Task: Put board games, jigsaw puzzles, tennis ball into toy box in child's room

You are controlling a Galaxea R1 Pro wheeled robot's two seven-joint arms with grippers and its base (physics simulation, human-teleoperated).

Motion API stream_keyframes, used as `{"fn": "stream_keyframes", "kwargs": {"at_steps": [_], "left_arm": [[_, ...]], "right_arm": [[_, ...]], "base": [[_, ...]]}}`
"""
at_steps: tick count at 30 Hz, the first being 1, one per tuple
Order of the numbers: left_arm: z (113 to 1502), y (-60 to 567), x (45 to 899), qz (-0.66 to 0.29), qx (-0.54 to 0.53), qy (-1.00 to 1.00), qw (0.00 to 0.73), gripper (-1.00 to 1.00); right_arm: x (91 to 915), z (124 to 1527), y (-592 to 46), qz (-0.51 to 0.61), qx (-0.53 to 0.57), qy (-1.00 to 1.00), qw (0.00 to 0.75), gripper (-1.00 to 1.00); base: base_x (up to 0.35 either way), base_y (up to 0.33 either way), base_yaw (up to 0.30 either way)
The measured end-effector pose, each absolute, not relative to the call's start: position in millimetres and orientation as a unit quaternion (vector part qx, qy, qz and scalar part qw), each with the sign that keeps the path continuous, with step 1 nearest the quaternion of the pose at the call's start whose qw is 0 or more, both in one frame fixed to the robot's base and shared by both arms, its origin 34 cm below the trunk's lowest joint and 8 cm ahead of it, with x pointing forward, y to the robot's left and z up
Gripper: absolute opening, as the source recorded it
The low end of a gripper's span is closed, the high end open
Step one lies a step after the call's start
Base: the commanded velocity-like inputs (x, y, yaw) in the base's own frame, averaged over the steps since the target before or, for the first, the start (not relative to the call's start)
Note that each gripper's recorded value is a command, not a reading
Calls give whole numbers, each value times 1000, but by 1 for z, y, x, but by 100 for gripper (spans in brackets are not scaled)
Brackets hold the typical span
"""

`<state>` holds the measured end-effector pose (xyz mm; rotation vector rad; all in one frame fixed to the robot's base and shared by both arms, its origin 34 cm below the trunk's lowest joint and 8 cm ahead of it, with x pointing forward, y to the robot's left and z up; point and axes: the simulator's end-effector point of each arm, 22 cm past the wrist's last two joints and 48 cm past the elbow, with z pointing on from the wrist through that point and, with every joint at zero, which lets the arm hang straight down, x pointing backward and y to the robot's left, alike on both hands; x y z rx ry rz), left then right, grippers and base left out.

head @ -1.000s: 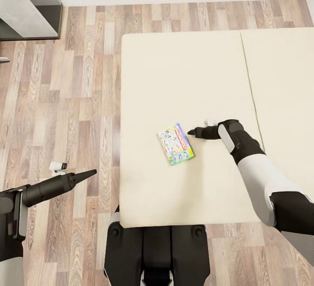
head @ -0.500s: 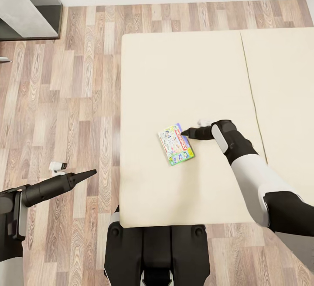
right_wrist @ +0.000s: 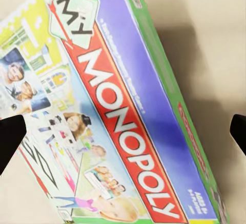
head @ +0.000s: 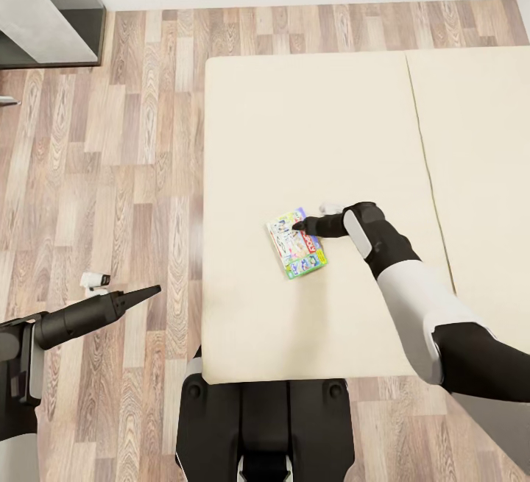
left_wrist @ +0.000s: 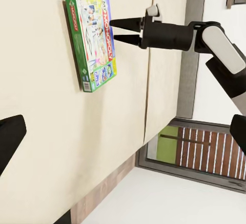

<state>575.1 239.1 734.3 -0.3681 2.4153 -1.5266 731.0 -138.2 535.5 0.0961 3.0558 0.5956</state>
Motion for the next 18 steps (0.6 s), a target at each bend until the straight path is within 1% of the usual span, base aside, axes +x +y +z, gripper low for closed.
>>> {"fn": "stream_keyframes", "kwargs": {"at_steps": [18], "left_arm": [[734, 240, 575, -525, -127, 831, 130, 100]], "right_arm": [[728, 542, -103, 214, 25, 976, 7, 100]], "base": [[0, 0, 0]]}}
